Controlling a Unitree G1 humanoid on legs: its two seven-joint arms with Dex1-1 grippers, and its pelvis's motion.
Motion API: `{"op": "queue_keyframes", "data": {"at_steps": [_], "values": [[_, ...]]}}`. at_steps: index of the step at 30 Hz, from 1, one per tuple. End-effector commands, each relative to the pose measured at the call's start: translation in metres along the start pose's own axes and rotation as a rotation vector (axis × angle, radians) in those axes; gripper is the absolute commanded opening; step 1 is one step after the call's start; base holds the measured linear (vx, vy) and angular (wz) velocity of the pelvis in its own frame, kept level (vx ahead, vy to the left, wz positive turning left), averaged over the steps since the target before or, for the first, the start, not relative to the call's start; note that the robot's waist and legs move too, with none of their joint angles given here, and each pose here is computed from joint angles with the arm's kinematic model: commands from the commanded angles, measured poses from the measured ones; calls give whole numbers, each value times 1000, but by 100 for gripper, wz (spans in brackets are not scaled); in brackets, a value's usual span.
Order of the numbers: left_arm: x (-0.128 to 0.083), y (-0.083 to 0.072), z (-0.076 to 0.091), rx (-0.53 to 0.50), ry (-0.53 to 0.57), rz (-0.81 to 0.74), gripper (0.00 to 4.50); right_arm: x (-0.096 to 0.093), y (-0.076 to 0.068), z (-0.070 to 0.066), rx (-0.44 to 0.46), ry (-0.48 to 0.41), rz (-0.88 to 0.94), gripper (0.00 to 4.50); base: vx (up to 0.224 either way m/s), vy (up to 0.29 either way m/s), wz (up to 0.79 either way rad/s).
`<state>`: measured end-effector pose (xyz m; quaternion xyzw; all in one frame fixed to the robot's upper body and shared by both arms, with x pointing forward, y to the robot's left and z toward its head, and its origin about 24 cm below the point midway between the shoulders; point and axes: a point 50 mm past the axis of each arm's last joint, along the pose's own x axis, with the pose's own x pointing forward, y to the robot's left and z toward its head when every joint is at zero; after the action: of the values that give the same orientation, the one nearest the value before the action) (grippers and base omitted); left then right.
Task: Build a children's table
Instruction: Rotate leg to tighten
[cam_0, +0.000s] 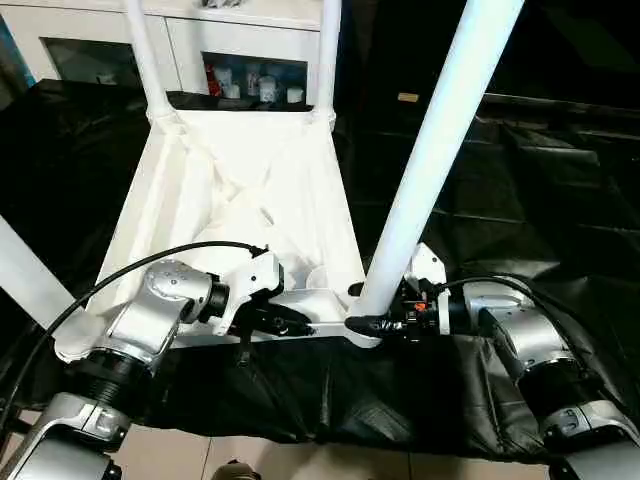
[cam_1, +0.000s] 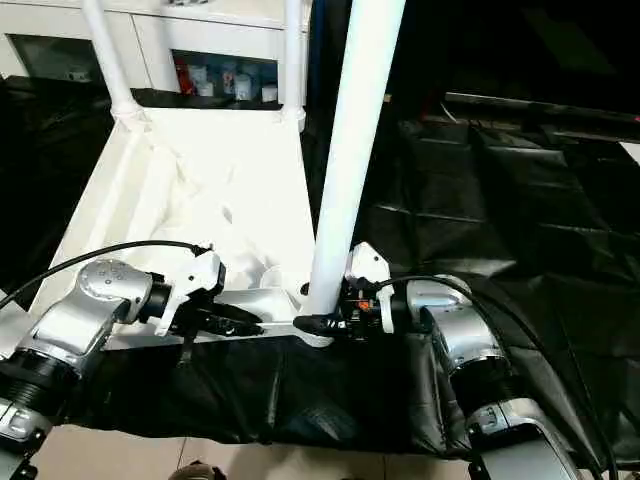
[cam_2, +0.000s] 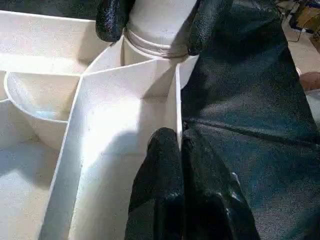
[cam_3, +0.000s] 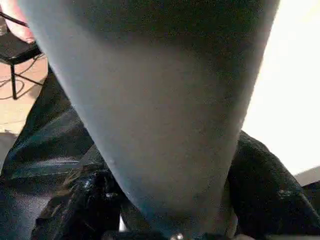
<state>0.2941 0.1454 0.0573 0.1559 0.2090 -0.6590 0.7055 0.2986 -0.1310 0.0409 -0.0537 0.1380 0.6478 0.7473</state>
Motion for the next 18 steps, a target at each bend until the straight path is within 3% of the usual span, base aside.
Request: {"op": "queue_keyframes", "data": {"at_steps": [1,7,13,18], "values": [[9,-1,5,6,-43,-21,0,12,11,-4,19,13,122,252,0,0,0],[9,-1,3,-6,-34,-14,0,15,15,-6,55,-25,89,252,0,0,0],[16,7,1,-68,-23,134,0,24,-1,-10,86,-63,-255,252,0,0,0],[40,10,10,-102,-39,252,0,43,-4,-16,155,-69,-481,228,0,0,0]]}}
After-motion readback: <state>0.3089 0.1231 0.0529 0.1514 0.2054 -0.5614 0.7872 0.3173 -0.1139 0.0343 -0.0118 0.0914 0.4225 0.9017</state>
